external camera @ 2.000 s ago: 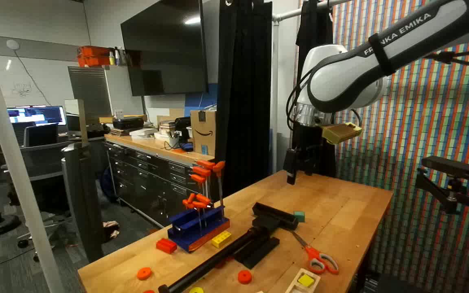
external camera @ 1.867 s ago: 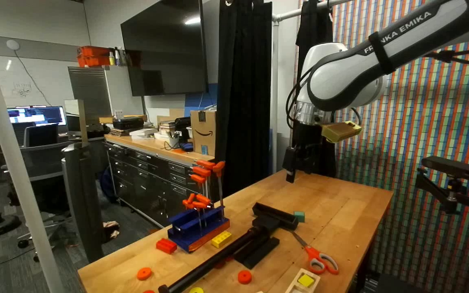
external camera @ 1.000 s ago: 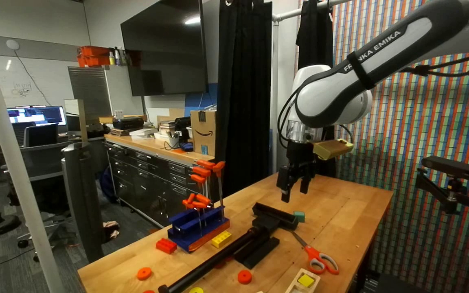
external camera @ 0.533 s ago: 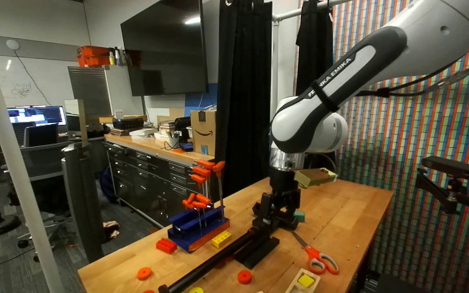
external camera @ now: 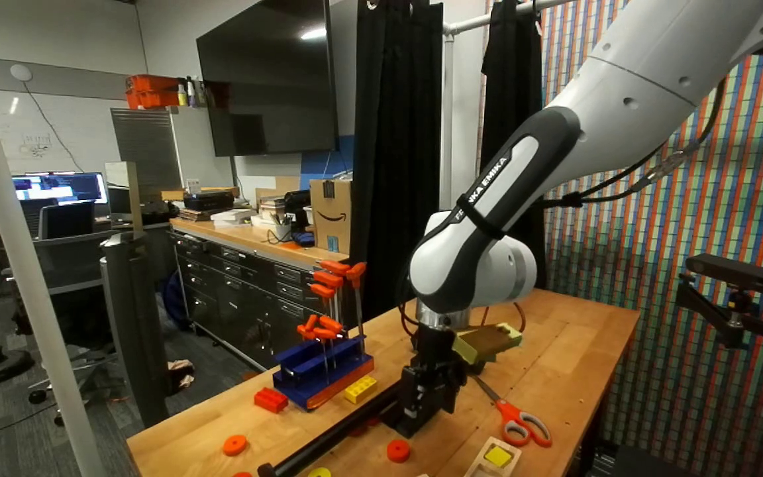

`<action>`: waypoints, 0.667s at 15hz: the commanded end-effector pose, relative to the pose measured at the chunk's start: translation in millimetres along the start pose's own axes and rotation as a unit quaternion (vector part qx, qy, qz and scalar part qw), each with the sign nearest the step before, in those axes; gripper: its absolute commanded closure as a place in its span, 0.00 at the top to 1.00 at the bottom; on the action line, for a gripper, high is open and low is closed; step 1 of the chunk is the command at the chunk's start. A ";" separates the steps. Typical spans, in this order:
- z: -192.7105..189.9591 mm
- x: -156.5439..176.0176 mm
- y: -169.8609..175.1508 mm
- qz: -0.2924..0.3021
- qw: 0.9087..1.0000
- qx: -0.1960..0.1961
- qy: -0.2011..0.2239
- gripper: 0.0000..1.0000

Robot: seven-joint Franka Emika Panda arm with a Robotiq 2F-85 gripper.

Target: Take the round orange and yellow blocks from the table and put them on the third and fourth position from the right on the wooden board respectively

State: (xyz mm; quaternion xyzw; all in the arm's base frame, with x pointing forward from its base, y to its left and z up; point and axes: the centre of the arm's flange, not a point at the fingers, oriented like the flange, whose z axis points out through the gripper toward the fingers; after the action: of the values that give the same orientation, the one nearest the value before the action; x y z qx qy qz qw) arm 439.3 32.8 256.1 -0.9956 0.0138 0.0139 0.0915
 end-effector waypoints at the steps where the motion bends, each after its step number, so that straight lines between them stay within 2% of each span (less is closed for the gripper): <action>1: 24.1 19.2 -11.9 0.003 0.999 -0.010 0.030 1.00; 7: 53.0 33.0 -33.3 0.016 0.997 -0.038 0.066 1.00; 10: 60.2 36.4 -45.2 0.030 0.996 -0.054 0.058 1.00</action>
State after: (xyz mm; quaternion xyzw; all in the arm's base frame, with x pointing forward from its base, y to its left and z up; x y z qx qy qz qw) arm 462.1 70.1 208.1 -0.9974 0.0319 -0.0370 0.0523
